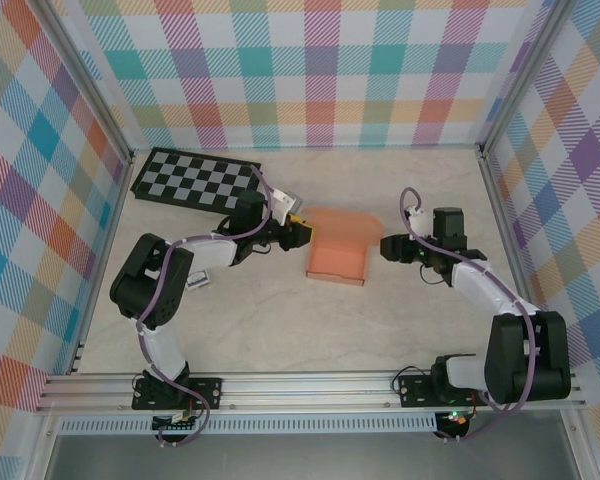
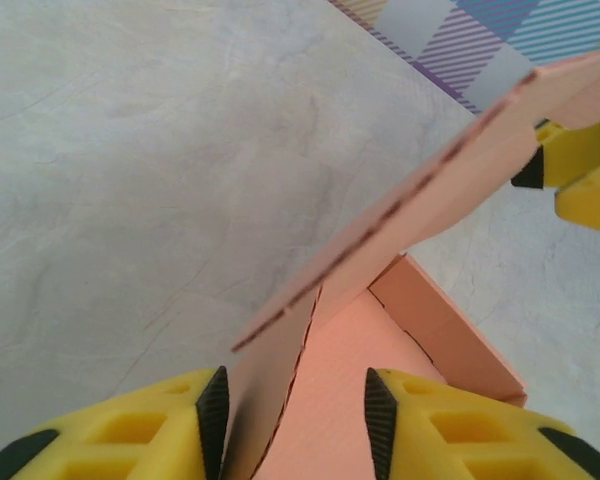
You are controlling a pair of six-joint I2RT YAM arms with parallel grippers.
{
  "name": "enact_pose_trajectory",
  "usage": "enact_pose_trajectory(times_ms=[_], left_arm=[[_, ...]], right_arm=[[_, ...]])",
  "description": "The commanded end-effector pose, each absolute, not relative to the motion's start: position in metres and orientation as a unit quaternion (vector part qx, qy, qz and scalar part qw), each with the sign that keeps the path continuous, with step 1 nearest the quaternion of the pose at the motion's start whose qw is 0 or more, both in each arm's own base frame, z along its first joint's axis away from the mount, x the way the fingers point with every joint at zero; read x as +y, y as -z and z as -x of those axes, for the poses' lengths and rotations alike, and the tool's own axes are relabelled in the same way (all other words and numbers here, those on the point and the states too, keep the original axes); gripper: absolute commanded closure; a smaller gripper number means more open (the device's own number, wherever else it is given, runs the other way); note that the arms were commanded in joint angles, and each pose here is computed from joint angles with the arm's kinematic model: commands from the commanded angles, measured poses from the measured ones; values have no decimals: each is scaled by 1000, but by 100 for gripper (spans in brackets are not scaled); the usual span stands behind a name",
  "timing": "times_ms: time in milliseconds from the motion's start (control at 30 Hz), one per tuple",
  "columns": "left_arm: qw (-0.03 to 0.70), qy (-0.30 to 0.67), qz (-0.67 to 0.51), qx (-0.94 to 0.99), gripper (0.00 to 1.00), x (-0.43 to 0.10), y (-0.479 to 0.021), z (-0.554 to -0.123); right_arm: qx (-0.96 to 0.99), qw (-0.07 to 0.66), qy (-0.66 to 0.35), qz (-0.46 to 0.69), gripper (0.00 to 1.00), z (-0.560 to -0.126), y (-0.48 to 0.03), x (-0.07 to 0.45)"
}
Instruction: Fold the paper box
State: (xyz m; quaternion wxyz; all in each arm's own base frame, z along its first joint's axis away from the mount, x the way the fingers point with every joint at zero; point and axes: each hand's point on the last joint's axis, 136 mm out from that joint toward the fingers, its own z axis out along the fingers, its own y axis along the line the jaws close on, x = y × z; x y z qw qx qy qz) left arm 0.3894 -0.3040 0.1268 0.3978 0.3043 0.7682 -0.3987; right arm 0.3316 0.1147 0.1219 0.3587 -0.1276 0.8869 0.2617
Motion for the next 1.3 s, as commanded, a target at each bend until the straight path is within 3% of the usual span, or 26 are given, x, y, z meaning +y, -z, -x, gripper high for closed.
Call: enact_pose_trajectory(times_ms=[0,400,667,900,1133,1267], left_arm=[[414,408,-330,744,69,-307,-139,-394],[415,405,-327,746,79,-301,-138,-386],[411,381,-341,755,88,-297,-132,-388],[416,373,-340,756,89,-296,-135,-390],[413,364,-351,757,91,-294,-133,-389],[415,370,-351,754,92,-295,-136,-389]], right_arm=[[859,368,-310,176,51,-332,-137,134],[846,355,-347,196,57,-335,-141,146],[853,417,-302,86,41,-348,-156,98],[821,402,-405,-19,43,-357,-157,98],[844,316,-433,13,52,-365,-132,111],[839,314,-445,4,50,-371,-122,114]])
